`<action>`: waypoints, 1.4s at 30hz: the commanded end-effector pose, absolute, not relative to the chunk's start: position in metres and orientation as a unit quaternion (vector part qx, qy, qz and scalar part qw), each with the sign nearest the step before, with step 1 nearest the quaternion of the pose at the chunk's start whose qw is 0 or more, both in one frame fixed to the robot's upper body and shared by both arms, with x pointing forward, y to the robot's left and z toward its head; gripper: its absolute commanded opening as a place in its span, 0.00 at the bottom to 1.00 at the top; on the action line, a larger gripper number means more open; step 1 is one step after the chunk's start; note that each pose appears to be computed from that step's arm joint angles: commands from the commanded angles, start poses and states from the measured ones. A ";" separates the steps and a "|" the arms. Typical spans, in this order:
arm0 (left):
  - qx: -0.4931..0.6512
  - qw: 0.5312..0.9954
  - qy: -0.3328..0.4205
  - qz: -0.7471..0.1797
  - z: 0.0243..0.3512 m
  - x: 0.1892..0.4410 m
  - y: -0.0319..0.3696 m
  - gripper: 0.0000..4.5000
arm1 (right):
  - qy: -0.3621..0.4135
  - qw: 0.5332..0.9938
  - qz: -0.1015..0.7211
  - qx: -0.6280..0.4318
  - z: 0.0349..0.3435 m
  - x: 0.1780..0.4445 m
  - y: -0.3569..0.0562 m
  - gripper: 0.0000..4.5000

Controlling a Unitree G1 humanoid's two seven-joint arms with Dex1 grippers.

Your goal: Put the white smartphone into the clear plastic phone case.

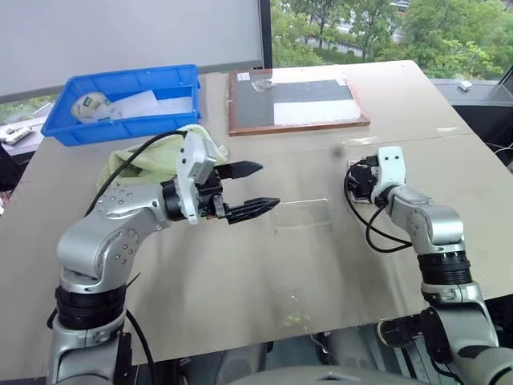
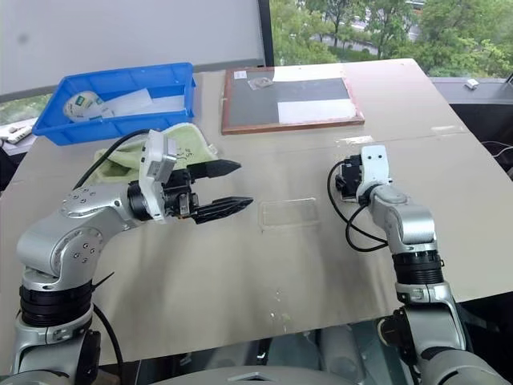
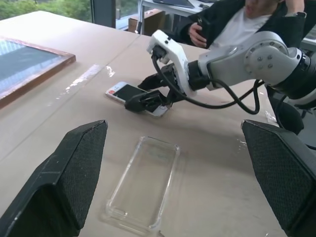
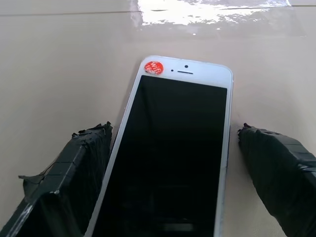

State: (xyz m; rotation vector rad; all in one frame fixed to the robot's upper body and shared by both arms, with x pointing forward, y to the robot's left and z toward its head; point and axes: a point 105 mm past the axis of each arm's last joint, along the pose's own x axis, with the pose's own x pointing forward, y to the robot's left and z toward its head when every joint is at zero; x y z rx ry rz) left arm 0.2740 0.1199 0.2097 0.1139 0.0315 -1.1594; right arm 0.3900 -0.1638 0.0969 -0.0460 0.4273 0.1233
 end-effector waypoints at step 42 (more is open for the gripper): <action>0.041 0.828 0.083 -0.554 0.138 0.245 0.187 1.00 | 0.120 0.681 0.619 -0.373 0.128 0.341 -0.066 0.66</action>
